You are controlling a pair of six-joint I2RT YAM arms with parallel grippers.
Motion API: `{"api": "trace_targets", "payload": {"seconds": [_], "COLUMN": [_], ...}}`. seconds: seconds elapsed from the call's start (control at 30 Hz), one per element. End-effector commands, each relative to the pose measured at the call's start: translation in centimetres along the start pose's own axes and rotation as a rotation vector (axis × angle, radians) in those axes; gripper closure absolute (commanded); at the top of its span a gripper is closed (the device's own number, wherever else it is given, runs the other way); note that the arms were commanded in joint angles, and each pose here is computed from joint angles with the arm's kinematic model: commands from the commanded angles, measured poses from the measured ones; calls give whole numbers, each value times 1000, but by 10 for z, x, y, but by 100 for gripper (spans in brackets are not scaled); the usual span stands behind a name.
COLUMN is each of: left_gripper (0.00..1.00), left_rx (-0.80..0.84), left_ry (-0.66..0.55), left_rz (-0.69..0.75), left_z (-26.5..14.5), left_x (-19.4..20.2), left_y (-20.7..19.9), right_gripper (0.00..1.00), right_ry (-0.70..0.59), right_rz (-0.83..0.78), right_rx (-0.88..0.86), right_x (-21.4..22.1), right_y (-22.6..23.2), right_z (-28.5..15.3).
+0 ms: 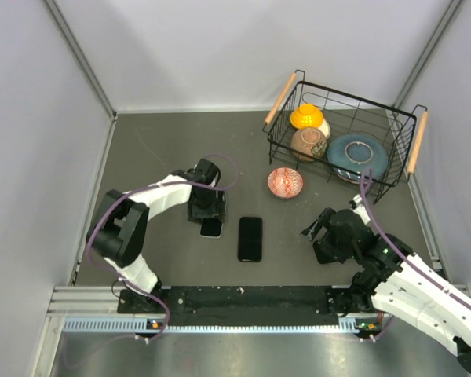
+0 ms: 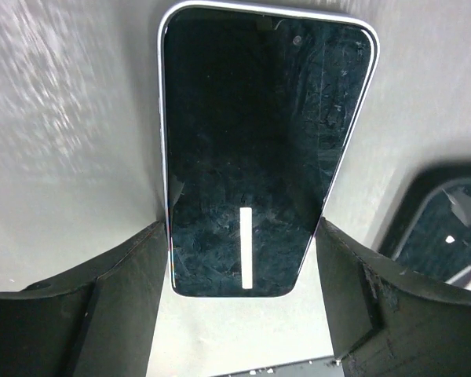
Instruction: Put the phone into the phone case
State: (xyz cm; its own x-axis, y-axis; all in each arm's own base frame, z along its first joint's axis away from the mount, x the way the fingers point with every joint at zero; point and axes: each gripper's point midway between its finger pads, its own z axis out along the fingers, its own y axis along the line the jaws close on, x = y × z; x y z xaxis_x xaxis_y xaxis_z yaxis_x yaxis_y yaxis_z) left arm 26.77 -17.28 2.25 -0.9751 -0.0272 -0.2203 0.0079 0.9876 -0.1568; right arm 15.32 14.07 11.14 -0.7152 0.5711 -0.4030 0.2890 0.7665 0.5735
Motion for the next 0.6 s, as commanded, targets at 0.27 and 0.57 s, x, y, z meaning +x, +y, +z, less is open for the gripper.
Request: {"api": "trace_targets", "payload": {"seconds": [0.27, 0.57], "left_gripper": [5, 2], "left_rx": [256, 190], "left_ry": [-116, -264], "left_rz": [8, 19], "left_z": [-57, -94], "left_x": [-6, -25], "left_y": [-38, -5], "right_gripper": [28, 47], "right_ry": [-107, -233], "right_rz": [271, 344], "right_rx": [391, 543], "right_x": [-16, -44], "right_y": [-56, -69], "right_z": [8, 19]}}
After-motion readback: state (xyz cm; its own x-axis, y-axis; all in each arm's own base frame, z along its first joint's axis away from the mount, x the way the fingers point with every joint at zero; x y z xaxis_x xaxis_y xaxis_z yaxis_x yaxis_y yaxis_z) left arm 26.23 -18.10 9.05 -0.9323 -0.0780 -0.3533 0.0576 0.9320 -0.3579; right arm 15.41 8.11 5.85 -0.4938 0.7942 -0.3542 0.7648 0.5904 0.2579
